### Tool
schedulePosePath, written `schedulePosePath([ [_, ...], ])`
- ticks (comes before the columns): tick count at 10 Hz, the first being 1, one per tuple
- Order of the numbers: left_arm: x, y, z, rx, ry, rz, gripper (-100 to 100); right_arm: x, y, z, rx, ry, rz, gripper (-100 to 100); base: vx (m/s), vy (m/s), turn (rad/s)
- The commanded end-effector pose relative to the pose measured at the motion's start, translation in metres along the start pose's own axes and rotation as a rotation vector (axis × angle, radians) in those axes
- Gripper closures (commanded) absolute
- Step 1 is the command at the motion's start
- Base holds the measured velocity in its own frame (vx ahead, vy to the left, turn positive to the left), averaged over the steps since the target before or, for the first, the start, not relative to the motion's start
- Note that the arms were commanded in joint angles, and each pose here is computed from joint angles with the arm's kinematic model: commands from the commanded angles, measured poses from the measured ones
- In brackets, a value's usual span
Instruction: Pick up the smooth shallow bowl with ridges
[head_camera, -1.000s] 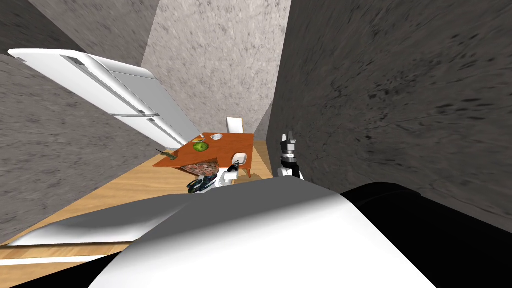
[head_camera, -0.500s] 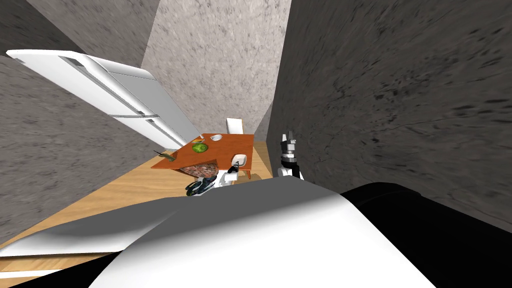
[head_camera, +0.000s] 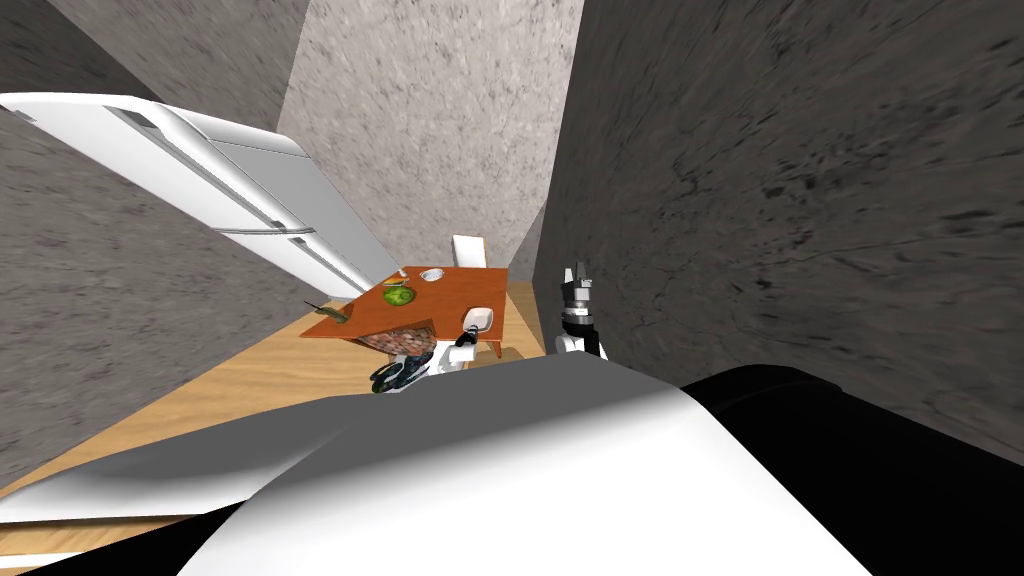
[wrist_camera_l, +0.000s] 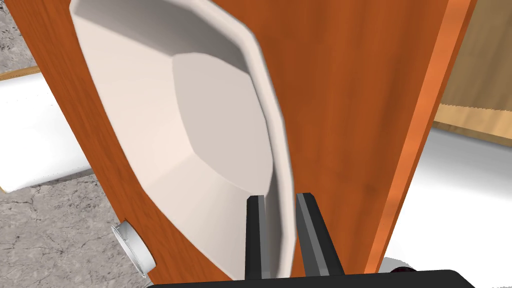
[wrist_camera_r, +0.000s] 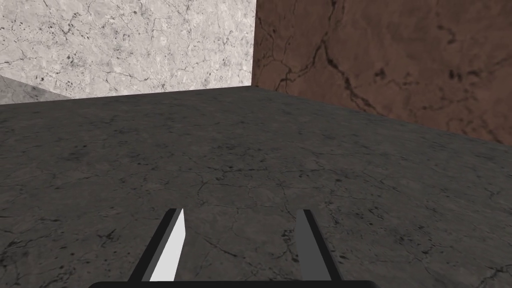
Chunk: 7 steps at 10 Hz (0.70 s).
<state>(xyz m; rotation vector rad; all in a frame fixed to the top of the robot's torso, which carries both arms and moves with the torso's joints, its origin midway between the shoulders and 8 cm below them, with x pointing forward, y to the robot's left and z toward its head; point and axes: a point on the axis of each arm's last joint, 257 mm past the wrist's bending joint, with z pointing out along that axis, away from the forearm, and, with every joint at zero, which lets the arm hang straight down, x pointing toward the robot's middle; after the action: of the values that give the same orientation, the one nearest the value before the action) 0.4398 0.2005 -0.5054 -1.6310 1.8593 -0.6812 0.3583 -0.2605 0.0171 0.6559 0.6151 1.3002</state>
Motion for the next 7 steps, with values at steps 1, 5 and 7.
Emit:
schedulePosePath([
  [1,0.0,0.0,0.0,0.0,0.0,0.0,100,0.0,0.0,0.0,0.0,0.0,0.0,0,0.0,0.0,0.0],
  [5,0.001,-0.013,-0.006,0.001,0.0,0.0,100,0.0,0.0,0.0,0.0,0.0,0.0,0,-0.051,0.004,0.001],
  [7,0.001,-0.011,-0.005,0.0,0.0,-0.001,0,0.0,0.0,0.0,0.0,0.0,0.0,0,-0.022,0.003,0.0],
])
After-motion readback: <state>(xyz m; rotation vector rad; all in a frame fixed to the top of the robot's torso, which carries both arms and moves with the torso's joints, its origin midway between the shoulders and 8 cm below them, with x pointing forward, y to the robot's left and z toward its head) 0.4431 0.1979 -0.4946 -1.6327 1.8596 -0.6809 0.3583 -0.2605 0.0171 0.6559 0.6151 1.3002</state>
